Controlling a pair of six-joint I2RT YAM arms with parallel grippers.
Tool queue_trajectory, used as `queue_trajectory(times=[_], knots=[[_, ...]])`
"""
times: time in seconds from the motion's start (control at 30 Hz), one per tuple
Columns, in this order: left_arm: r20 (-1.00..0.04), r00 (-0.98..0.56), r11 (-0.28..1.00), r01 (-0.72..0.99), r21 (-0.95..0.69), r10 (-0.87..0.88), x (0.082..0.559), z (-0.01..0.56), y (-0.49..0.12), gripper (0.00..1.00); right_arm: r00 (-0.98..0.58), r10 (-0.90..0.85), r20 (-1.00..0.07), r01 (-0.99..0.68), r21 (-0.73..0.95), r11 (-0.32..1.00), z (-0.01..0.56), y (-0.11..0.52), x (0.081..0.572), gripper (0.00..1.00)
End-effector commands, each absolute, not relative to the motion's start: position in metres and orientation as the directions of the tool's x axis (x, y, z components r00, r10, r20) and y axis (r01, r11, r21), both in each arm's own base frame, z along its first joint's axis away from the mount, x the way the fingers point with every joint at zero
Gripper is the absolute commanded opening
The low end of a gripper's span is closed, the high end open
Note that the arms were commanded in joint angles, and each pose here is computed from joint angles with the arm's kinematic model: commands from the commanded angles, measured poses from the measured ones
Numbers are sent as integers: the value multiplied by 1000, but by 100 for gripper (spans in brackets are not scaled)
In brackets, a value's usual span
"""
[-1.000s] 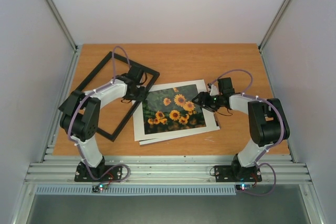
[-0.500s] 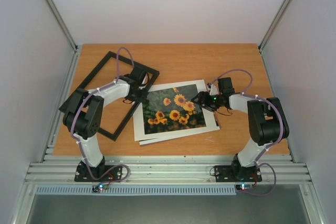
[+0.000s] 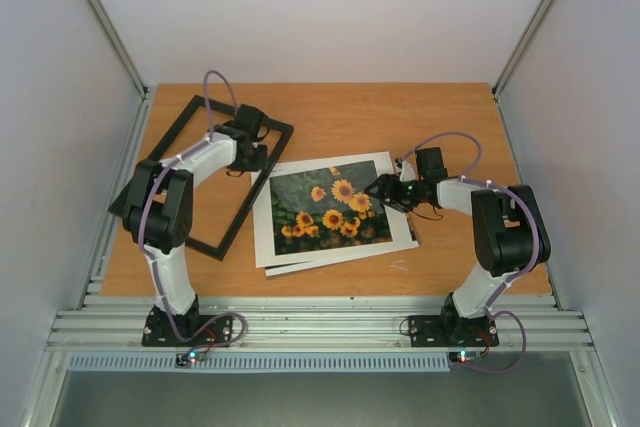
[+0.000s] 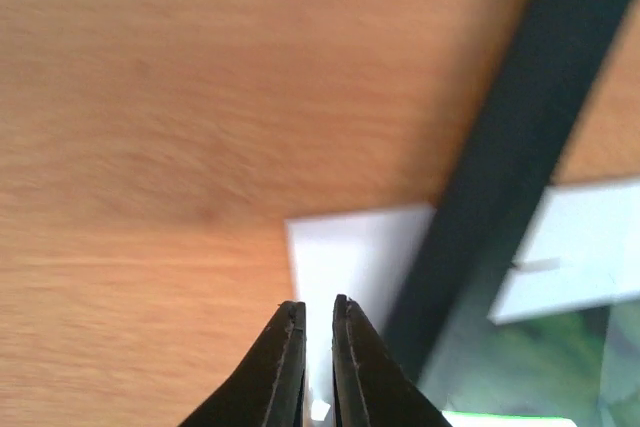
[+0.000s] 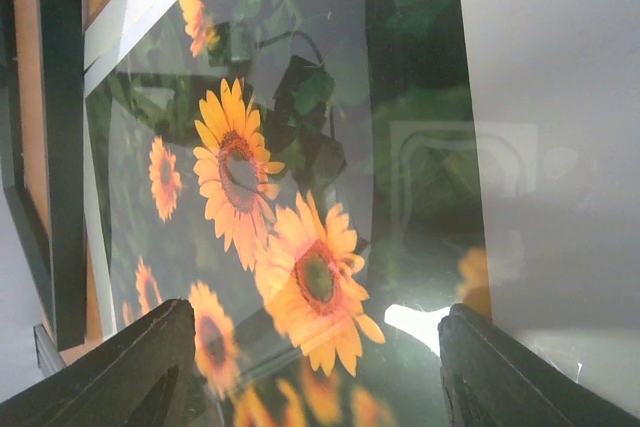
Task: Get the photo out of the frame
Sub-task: Move the photo frame item to the center of the board.
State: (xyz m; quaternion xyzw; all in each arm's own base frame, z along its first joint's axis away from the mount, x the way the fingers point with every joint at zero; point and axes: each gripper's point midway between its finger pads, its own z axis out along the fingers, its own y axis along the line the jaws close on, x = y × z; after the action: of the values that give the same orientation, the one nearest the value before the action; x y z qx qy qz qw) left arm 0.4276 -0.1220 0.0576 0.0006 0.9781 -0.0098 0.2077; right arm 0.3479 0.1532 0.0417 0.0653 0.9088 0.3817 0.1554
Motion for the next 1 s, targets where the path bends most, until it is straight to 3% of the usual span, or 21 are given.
queue_trajectory(times=[0.0, 0.13, 0.33, 0.5, 0.73, 0.97], knots=[[-450, -888, 993, -115, 11, -98, 454, 71, -88, 11, -951, 257, -170, 78, 674, 735, 18, 142, 340, 68], [-434, -889, 988, -157, -5, -144, 461, 73, -78, 11, -951, 259, -167, 83, 671, 737, 16, 140, 340, 68], [-469, -881, 994, -11, -109, -61, 439, 81, -119, 42, -951, 259, -166, 84, 670, 738, 15, 140, 341, 68], [-403, -915, 992, 48, -113, -2, 417, 55, -130, 52, -951, 262, -163, 85, 677, 731, 14, 141, 342, 68], [-342, -939, 995, 58, -78, 28, 399, 25, -133, 50, -952, 262, -156, 90, 677, 730, 11, 141, 340, 68], [-369, -929, 999, 18, -42, 1, 409, 33, -123, 23, -952, 264, -156, 92, 676, 731, 11, 140, 341, 68]])
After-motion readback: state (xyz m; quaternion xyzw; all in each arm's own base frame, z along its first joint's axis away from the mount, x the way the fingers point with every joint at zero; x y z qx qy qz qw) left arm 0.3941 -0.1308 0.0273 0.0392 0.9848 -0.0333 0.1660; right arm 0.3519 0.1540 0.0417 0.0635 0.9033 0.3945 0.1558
